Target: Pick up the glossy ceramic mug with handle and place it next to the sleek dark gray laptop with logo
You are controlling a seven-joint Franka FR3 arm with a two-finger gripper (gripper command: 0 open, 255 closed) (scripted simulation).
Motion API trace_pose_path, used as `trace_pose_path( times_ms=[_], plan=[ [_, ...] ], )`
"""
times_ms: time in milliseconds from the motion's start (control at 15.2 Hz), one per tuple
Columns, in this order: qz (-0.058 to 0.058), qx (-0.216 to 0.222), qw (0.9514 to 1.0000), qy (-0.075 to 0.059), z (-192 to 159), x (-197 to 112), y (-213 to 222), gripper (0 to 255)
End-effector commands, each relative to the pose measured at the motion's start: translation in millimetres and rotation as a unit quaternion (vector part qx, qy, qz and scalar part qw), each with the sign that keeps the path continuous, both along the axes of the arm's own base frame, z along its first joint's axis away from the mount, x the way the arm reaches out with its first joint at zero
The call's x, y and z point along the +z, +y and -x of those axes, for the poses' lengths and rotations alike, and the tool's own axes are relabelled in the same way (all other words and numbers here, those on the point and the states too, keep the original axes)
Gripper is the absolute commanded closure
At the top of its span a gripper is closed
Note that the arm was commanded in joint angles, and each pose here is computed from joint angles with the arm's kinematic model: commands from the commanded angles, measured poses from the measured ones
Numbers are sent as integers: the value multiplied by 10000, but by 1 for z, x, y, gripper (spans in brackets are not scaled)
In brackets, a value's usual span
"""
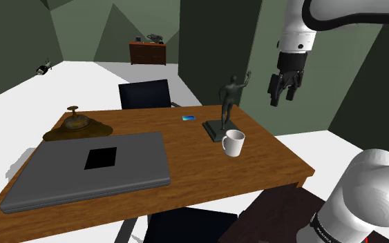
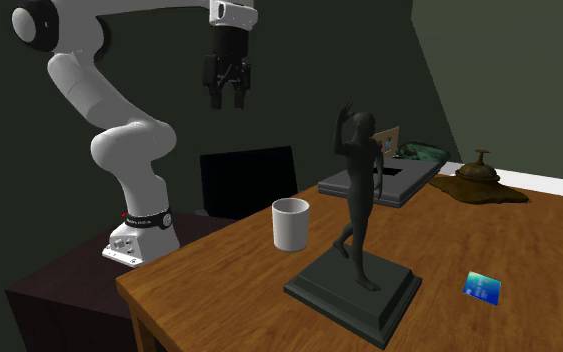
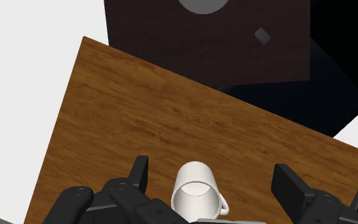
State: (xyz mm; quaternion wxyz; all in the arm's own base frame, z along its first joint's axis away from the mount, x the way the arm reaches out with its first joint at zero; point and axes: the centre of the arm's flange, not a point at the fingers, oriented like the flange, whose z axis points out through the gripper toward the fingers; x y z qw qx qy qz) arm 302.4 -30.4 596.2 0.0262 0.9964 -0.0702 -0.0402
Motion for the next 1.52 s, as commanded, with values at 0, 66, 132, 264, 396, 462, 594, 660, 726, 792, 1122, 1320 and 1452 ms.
trace_pose_path(
  times_ms=[0,66,132,264,396,462,594,660,726,792,1122,1320,1452],
  plan=[
    [0,0,10000,0,0,0,0,0],
    [-29,-23,10000,-5,-7,-11,-4,0],
    [-58,-46,10000,-10,-14,-21,-8,0],
    [-116,-91,9999,-21,-28,-42,-16,0],
    [-174,-137,9998,-31,-43,-64,-23,0],
    [-203,-160,9997,-37,-50,-74,-27,0],
    [-261,-205,9994,-47,-64,-95,-35,0],
    [-290,-228,9993,-52,-71,-106,-38,0],
    [-319,-251,9992,-57,-78,-117,-42,0],
    [-348,-274,9990,-63,-85,-128,-46,0],
    [-492,-388,9980,-89,-120,-181,-63,0],
    [-565,-445,9974,-102,-138,-209,-72,0],
    [-565,-445,9974,-102,-137,-219,-71,0]
  ],
)
